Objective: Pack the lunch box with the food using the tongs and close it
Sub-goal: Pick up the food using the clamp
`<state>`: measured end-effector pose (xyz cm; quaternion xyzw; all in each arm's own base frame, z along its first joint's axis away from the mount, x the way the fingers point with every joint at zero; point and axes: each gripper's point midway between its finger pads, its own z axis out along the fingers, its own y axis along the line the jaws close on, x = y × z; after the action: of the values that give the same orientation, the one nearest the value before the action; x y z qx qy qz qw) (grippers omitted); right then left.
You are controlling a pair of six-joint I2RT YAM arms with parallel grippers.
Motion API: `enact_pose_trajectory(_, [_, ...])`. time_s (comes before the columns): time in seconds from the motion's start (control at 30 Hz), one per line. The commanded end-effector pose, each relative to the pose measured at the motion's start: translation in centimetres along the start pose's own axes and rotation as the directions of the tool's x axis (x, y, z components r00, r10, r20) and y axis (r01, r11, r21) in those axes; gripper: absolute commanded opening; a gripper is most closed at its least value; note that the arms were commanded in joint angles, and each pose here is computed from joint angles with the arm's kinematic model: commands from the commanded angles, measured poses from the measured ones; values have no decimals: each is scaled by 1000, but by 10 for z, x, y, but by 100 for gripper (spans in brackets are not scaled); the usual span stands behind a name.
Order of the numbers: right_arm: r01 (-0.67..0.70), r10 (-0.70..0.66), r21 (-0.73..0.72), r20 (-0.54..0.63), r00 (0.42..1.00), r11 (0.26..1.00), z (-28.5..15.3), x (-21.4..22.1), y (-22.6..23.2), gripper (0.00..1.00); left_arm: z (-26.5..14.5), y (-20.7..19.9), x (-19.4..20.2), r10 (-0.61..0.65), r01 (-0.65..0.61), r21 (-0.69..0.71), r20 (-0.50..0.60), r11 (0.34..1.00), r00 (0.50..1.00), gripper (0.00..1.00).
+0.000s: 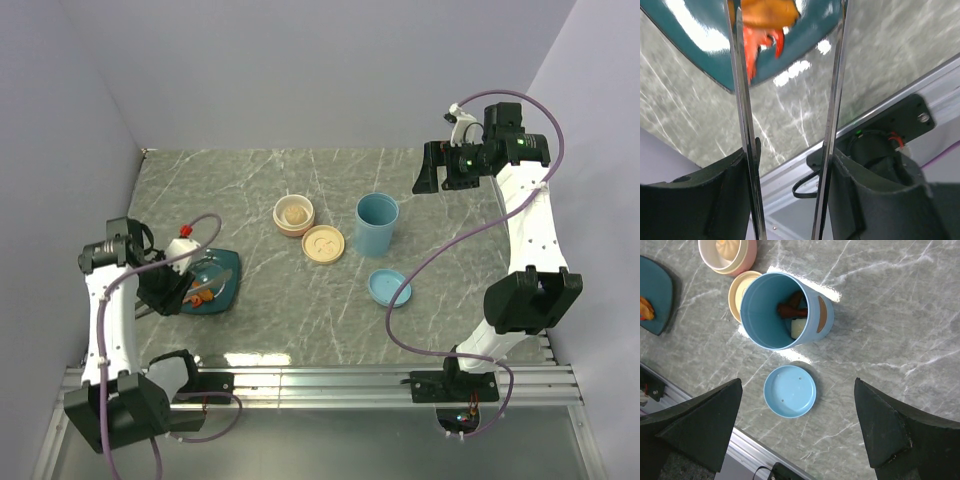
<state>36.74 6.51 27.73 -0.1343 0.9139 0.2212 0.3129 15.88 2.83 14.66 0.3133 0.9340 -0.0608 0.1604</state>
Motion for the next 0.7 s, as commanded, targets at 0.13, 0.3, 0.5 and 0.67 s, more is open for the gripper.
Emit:
enact_pose_trajectory(0.13, [38,-37,-18,32,999,999,-8,-5,8,100,0,-3,37,94,-101,-79,-92,992,991,57])
enact_pose_trajectory(0.3, [37,-36,-22,34,999,999,-9,-5,9,100,-7,10,51,126,-155,-191,-156,969,980,57])
enact_pose_trajectory(0.5, [37,-36,-26,33,999,999,-8,-5,10,100,-3,19,58,146,-189,-232,-192,954,970,57])
enact_pose_trajectory(0.67, [39,-38,-22,32,999,999,-8,-5,9,100,-4,28,62,161,-219,-246,-238,944,958,57])
